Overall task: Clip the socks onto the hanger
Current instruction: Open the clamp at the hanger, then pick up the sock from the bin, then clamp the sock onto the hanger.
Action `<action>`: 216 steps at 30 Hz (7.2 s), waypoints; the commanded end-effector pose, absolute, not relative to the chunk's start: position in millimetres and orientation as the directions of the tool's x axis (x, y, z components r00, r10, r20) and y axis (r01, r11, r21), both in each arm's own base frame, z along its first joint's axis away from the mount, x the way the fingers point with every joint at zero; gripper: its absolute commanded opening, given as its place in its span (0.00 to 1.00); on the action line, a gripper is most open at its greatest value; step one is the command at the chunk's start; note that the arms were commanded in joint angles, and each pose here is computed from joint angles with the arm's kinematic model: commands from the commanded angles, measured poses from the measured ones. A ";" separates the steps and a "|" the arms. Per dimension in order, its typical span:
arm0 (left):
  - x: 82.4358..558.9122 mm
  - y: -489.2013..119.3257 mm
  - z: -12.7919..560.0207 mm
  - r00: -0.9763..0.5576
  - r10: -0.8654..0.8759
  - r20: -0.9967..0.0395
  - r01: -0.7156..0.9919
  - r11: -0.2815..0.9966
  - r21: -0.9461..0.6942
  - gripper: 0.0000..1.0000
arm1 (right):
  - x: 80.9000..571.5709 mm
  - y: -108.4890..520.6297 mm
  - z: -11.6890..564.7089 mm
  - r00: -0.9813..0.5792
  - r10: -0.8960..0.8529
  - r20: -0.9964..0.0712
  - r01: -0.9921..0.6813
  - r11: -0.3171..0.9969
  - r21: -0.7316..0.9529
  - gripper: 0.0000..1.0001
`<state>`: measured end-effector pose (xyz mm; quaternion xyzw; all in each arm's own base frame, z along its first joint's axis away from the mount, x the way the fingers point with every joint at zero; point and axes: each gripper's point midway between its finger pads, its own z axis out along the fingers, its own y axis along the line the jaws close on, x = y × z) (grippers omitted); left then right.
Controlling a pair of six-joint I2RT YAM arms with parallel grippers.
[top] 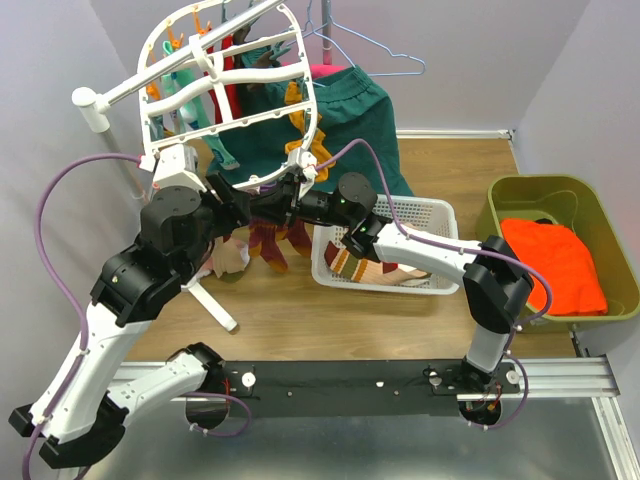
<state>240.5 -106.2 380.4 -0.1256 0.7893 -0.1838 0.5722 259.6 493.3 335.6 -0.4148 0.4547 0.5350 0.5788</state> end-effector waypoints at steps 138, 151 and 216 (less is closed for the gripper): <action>262.2 -91.6 393.2 -0.059 -0.421 -0.905 0.026 0.906 -0.423 0.23 | 314.7 267.2 201.2 -0.312 -0.307 -0.899 -0.621 0.782 -0.052 0.01; 264.7 -95.0 389.4 -0.072 -0.423 -0.903 0.026 0.904 -0.426 0.23 | 258.8 278.3 404.8 0.092 0.023 -0.996 -0.796 0.602 -0.060 0.01; 259.4 -91.7 396.2 -0.073 -0.476 -0.876 0.011 0.878 -0.478 0.23 | 238.6 428.4 305.6 -0.088 0.368 -0.926 -0.884 0.400 0.243 0.01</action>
